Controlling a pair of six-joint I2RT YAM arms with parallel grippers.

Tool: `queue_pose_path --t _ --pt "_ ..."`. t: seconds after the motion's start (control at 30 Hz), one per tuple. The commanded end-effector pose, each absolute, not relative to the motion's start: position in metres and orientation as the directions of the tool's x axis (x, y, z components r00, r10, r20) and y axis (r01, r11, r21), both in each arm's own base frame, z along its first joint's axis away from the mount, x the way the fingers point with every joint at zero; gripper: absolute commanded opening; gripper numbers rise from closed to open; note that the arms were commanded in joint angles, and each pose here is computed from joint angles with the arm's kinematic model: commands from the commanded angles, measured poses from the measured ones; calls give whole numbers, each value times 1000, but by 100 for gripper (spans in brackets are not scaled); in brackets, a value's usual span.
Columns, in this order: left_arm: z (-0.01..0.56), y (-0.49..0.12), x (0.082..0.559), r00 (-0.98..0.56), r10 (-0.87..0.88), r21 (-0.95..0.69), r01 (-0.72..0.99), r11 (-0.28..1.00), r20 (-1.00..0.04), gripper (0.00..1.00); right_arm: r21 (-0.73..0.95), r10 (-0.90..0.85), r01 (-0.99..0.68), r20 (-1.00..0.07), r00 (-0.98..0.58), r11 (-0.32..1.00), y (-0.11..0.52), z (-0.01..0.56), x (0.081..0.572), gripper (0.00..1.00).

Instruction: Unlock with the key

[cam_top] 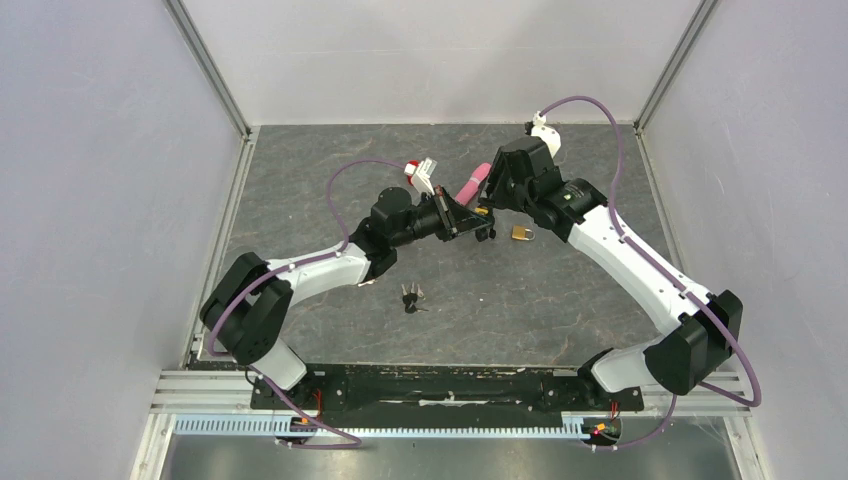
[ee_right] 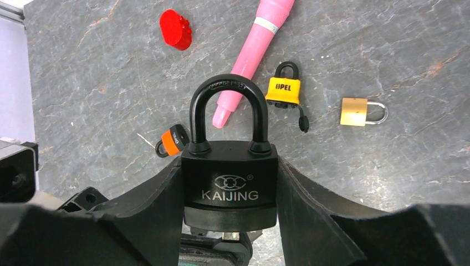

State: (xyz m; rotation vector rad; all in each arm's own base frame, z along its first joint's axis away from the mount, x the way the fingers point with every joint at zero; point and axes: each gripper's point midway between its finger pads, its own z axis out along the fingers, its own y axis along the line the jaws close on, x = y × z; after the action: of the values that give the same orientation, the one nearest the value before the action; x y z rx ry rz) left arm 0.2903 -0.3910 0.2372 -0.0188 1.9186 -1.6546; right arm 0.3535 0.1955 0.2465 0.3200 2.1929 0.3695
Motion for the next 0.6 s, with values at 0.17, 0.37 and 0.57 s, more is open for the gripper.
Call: queue_pose_path --t 0.17,0.37,0.57 --pt "292 -357 328 -610 -555 -823 450 346 -566 2 409 324 31 -672 -666 912 228 235 323 0" --pt "305 -340 337 -545 -621 -824 428 372 -564 2 433 310 -3 -650 -694 901 247 218 310 0" --pt "320 -335 340 -547 -659 -850 418 321 -517 2 455 299 -32 -635 -713 890 264 209 300 0"
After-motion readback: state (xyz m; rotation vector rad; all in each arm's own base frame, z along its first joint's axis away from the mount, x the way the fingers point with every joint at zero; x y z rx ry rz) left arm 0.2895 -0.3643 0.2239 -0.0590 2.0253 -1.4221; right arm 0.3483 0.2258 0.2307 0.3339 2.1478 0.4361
